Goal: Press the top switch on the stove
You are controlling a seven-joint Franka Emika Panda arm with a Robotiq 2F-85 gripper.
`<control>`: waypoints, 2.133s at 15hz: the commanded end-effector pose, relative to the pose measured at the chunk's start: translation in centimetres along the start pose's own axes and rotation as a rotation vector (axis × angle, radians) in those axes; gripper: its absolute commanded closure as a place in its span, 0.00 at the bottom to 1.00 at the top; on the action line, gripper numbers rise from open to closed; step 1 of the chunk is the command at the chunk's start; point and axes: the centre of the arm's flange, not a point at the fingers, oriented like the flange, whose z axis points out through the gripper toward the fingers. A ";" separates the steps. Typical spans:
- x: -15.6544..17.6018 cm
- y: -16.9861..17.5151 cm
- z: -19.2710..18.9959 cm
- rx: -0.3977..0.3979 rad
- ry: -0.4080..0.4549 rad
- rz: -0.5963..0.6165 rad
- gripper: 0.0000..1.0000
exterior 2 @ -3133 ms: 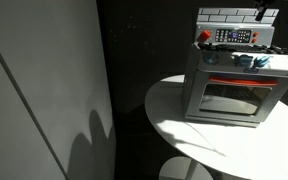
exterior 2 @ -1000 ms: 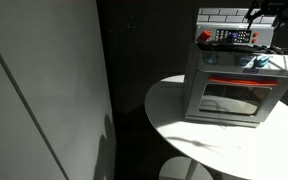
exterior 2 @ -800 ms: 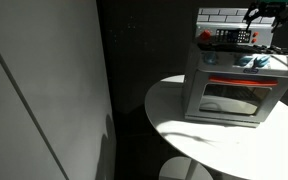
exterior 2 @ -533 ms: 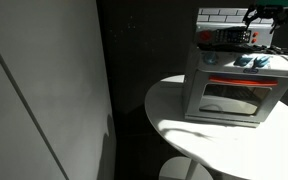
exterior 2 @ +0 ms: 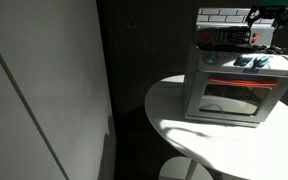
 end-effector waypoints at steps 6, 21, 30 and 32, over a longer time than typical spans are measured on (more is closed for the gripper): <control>1.1 1.6 -0.4 -0.050 -0.008 0.058 0.00; 0.6 1.5 0.5 -0.083 -0.038 0.053 0.00; 1.0 0.5 1.2 -0.071 -0.035 0.048 0.00; 1.4 0.4 1.4 -0.072 -0.032 0.051 0.00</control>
